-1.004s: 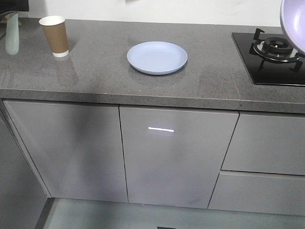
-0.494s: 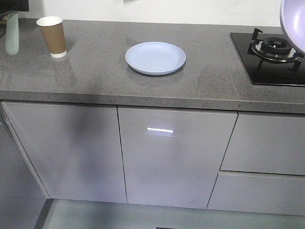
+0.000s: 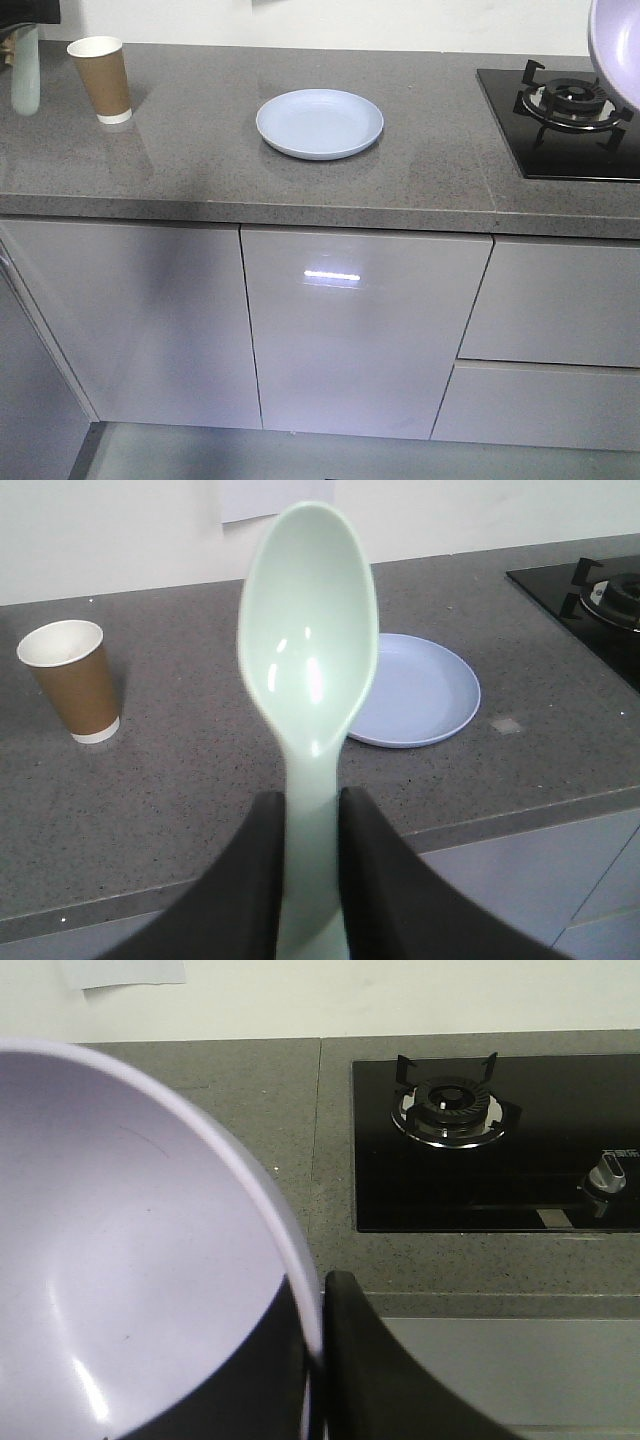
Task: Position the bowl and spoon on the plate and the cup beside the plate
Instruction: 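Drive up to the blue plate holding spoon and bowl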
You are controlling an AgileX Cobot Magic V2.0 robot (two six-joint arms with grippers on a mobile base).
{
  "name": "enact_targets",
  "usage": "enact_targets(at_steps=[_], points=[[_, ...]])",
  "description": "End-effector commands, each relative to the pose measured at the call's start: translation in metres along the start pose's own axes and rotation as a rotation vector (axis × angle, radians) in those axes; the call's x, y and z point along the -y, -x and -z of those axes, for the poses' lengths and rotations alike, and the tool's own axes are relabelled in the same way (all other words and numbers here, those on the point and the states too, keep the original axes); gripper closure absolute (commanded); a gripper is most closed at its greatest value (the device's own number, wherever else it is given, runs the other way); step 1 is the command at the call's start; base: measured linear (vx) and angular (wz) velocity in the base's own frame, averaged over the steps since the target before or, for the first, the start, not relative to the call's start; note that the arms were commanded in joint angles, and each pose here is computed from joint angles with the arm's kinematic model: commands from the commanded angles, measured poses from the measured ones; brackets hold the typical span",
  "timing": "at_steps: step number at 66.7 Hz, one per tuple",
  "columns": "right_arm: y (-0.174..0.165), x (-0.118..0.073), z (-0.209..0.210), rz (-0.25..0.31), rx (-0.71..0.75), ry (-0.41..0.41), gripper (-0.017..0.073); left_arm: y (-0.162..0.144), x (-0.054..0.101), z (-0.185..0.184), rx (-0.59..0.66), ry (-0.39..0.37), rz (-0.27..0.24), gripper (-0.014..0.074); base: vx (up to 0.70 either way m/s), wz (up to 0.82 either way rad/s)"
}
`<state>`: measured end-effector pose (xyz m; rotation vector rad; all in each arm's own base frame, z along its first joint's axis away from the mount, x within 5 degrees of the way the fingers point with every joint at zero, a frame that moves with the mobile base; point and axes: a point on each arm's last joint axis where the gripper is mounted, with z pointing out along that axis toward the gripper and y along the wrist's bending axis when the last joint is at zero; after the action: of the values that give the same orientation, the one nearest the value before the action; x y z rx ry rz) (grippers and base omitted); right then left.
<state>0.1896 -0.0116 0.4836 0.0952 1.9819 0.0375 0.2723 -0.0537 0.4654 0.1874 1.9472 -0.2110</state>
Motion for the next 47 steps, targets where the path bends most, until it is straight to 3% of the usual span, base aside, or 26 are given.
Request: enact_targets(at_steps=[1, 47], points=[[0.0126, -0.0005, 0.0095, 0.005, 0.112, 0.000, 0.0570, 0.0165, 0.0035, 0.0155, 0.121, -0.013, 0.008, 0.0600, 0.03, -0.01], [0.0126, -0.0005, 0.0095, 0.005, 0.112, 0.000, 0.0570, 0.0165, 0.0035, 0.0155, 0.121, -0.013, 0.008, 0.0600, 0.05, 0.02]])
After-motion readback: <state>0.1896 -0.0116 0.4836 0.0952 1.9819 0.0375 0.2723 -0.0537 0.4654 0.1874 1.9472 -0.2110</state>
